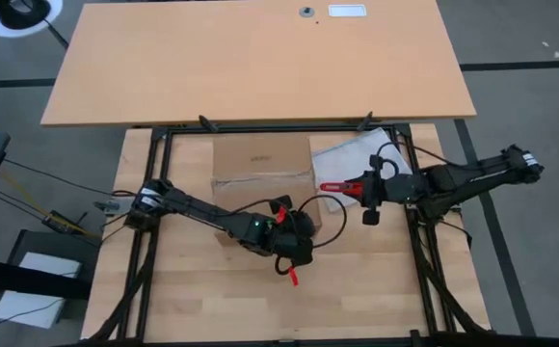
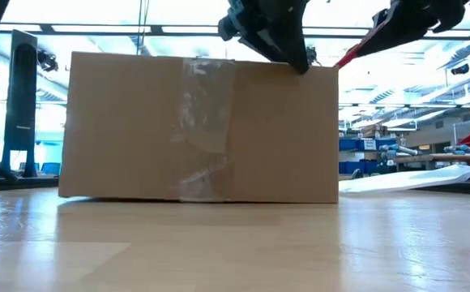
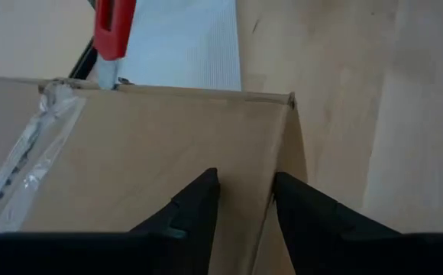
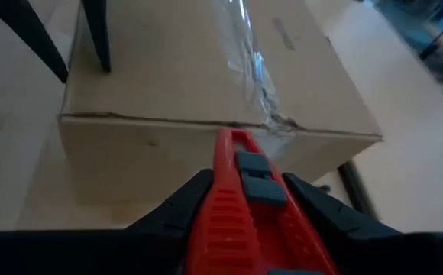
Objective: Unpack boxes
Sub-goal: Open the cardboard box using the red cutter
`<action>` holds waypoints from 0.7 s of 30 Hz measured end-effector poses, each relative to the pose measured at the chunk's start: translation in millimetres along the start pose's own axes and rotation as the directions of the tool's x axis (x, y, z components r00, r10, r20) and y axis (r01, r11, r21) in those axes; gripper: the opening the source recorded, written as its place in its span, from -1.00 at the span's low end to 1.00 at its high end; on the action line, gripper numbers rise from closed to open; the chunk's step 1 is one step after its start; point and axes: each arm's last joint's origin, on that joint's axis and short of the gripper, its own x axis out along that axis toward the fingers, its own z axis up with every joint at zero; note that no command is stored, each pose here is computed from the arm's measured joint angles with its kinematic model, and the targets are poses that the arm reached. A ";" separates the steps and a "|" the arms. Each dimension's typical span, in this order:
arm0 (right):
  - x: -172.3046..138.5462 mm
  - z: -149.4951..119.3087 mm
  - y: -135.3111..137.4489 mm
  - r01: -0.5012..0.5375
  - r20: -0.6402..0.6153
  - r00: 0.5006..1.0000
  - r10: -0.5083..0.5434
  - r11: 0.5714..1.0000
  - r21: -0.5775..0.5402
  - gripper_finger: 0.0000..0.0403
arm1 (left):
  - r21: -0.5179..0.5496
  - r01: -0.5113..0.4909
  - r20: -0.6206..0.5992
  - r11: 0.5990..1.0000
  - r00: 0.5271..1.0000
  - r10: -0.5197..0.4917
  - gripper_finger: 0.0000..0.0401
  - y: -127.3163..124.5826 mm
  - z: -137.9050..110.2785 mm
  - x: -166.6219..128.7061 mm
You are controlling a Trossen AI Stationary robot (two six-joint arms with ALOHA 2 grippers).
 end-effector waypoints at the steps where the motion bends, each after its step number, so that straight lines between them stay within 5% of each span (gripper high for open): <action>1: -0.5 -0.9 0.5 -0.005 -0.007 1.000 0.005 1.000 0.011 -0.31 | -0.001 -0.001 0.001 1.000 1.000 0.001 -0.30 -0.2 0.1 0.2; 12: -19.7 9.2 -12.7 0.069 -0.018 0.998 -0.068 0.996 0.048 -0.32 | -0.014 0.052 0.033 0.999 0.998 -0.051 -0.30 -4.9 10.5 -9.2; 21: -32.4 24.6 -26.5 0.114 0.042 0.992 -0.116 0.993 0.032 -0.28 | 0.030 0.102 -0.006 0.994 0.995 -0.102 -0.30 9.1 37.5 -59.6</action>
